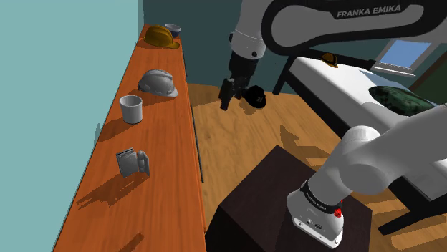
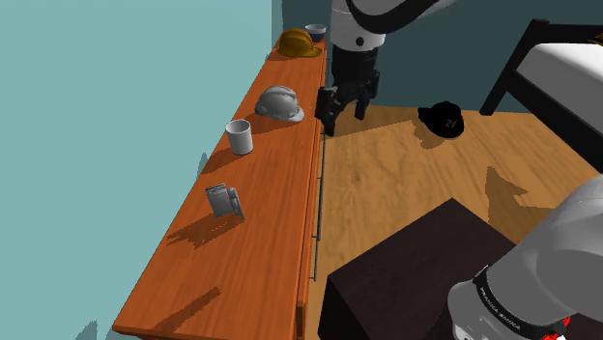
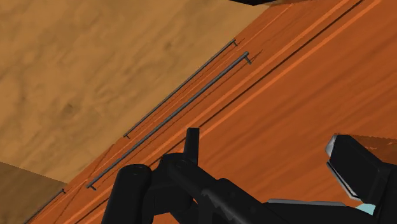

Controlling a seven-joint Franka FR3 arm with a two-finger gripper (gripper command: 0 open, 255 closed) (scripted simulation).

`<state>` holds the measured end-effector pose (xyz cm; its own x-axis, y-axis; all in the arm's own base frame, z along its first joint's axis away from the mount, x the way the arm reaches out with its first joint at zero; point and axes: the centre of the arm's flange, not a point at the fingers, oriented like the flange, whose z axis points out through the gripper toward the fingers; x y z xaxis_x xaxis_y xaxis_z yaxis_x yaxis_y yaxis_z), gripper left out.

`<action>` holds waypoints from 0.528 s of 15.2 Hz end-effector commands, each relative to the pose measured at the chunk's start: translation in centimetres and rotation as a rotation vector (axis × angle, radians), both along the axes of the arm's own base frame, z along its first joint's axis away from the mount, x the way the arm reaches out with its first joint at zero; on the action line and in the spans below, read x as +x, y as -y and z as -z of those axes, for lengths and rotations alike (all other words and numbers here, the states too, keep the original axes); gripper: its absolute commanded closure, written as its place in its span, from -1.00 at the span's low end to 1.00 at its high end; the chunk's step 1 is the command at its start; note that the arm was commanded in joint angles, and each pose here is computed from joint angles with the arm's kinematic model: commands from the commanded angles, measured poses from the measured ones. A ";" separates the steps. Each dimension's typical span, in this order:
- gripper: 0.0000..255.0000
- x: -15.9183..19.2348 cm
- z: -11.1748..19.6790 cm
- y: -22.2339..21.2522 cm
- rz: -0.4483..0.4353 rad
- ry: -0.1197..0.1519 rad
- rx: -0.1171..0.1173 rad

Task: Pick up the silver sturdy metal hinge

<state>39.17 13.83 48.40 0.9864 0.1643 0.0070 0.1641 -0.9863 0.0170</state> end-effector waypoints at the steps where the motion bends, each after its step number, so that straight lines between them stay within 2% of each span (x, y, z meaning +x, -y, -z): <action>1: -1.00 1.3 1.4 -2.0 0.001 0.000 0.001; 8: -1.00 5.4 5.8 -9.0 0.004 -0.005 0.002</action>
<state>43.90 21.97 43.10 0.9868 0.1617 0.0028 0.1617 -0.9867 0.0155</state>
